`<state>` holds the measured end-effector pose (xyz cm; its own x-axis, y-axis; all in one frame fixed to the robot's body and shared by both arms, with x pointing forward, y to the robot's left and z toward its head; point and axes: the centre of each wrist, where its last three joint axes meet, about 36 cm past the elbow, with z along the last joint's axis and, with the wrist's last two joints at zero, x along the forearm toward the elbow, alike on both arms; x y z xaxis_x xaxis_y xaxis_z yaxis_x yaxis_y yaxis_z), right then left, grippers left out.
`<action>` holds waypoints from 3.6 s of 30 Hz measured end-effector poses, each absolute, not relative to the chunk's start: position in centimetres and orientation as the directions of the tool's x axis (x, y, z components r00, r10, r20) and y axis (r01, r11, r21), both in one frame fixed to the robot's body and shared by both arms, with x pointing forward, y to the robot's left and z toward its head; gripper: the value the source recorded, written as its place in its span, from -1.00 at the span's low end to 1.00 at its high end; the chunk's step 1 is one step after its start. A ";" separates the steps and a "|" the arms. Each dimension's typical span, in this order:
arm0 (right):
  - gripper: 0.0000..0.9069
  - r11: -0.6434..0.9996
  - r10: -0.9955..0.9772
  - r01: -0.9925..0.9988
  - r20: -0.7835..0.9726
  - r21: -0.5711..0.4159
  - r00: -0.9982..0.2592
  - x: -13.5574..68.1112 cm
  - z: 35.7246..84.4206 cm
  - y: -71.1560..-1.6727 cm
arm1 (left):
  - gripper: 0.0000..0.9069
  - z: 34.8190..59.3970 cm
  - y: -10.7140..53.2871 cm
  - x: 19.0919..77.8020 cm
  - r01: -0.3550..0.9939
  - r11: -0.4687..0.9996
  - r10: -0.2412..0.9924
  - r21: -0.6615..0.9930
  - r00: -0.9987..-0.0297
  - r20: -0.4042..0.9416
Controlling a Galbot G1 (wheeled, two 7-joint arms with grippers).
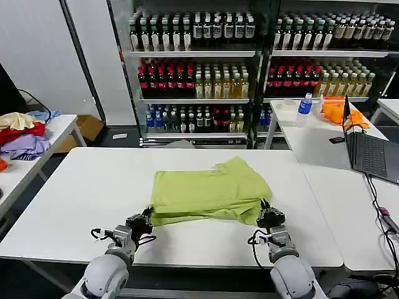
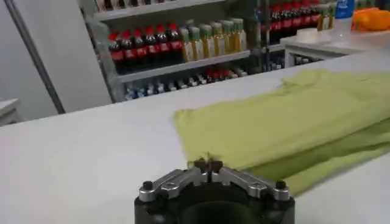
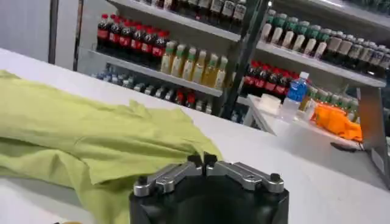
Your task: Fold and organize the clothes.
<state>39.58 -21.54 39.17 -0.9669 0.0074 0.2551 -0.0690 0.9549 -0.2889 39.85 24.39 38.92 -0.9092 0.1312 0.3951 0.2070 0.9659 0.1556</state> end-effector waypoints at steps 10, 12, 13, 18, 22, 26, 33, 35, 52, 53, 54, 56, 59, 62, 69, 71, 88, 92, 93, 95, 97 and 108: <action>1.00 0.968 0.024 -0.034 0.229 -0.247 -0.973 38.0 39.5 -21.8 | 1.00 39.1 24.7 39.2 0.173 0.975 0.107 0.139 -0.916 0.387; 1.00 0.969 0.038 -0.020 0.232 -0.245 -0.972 37.9 39.5 -22.2 | 1.00 39.0 24.6 39.0 0.173 0.976 0.109 0.130 -0.913 0.393; 1.00 0.970 0.045 -0.013 0.233 -0.244 -0.971 37.9 39.5 -22.4 | 1.00 39.0 24.6 38.9 0.172 0.977 0.110 0.127 -0.912 0.394; 1.00 0.974 0.072 0.010 0.266 -0.226 -0.961 38.0 39.1 -22.9 | 1.00 38.8 24.4 38.9 0.169 0.979 0.112 0.110 -0.908 0.405; 1.00 0.979 0.080 0.014 0.316 -0.204 -0.945 38.0 38.5 -22.9 | 1.00 38.4 24.4 38.9 0.171 0.980 0.114 0.100 -0.900 0.422; 1.00 0.983 0.076 0.010 0.356 -0.182 -0.931 38.0 38.3 -22.7 | 1.00 38.2 24.4 38.9 0.176 0.980 0.119 0.093 -0.893 0.434; -0.13 0.988 0.056 -0.007 0.409 -0.152 -0.911 37.9 38.1 -22.2 | -0.89 38.0 24.5 38.9 0.176 0.980 0.117 0.091 -0.887 0.447; -0.96 0.989 0.051 -0.013 0.420 -0.148 -0.906 37.8 38.0 -22.0 | -0.96 37.9 24.6 38.9 0.175 0.980 0.115 0.092 -0.885 0.452; -1.00 0.991 0.025 -0.037 0.451 -0.129 -0.892 37.3 37.7 -21.7 | -0.96 37.6 24.6 38.5 0.203 0.976 0.141 0.082 -0.870 0.473; -1.00 0.991 0.025 -0.037 0.452 -0.128 -0.892 37.3 37.7 -21.7 | -0.96 37.6 24.6 38.4 0.206 0.975 0.145 0.079 -0.869 0.473; -1.00 0.991 0.024 -0.038 0.452 -0.128 -0.891 37.2 37.7 -21.7 | -0.96 37.7 24.5 38.4 0.209 0.975 0.148 0.077 -0.868 0.473; -1.00 0.991 0.024 -0.040 0.453 -0.129 -0.891 37.1 37.8 -21.8 | -0.96 37.7 24.5 38.3 0.211 0.975 0.152 0.074 -0.868 0.473; -1.00 0.990 0.022 -0.043 0.452 -0.134 -0.892 36.7 38.0 -21.9 | -0.96 37.9 24.4 38.0 0.214 0.974 0.157 0.071 -0.868 0.472; -1.00 0.990 0.020 -0.046 0.453 -0.135 -0.891 36.3 38.3 -22.0 | -0.96 38.2 24.4 37.6 0.216 0.974 0.158 0.071 -0.869 0.469; -1.00 0.988 0.014 -0.057 0.445 -0.145 -0.896 34.5 39.6 -22.3 | -0.96 39.5 24.3 36.4 0.218 0.974 0.163 0.069 -0.874 0.458; -1.00 0.987 0.013 -0.060 0.444 -0.150 -0.896 33.8 40.0 -22.5 | -0.96 40.1 24.2 35.8 0.220 0.973 0.166 0.068 -0.877 0.450; 1.00 0.978 0.024 -0.077 0.474 -0.192 -0.880 28.8 42.3 -23.3 | 1.00 42.2 22.9 28.7 0.228 0.973 0.182 0.045 -0.867 0.464; 1.00 0.975 0.032 -0.071 0.453 -0.210 -0.891 28.2 43.0 -23.5 | 1.00 42.6 23.0 28.1 0.223 0.973 0.173 0.053 -0.867 0.467; 1.00 0.975 0.032 -0.070 0.442 -0.213 -0.896 28.1 43.2 -23.6 | 1.00 42.8 23.0 28.0 0.222 0.973 0.172 0.056 -0.868 0.465; 1.00 0.974 0.032 -0.065 0.413 -0.217 -0.910 28.0 43.8 -23.8 | 1.00 43.1 23.1 27.9 0.219 0.974 0.167 0.061 -0.872 0.460; 1.00 0.974 0.030 -0.061 0.388 -0.219 -0.921 27.9 44.2 -23.9 | 1.00 43.4 23.3 27.9 0.215 0.974 0.162 0.066 -0.876 0.455; 1.00 0.975 0.029 -0.040 0.306 -0.219 -0.952 30.6 45.2 -24.5 | 1.00 45.0 24.7 29.0 0.178 0.980 0.125 0.083 -0.892 0.434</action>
<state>30.61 -24.49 45.15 -0.9517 0.0290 0.3056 -0.0405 0.9750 -0.2186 29.03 24.69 44.99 -0.8921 0.1252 0.4342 0.1781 0.9805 0.0834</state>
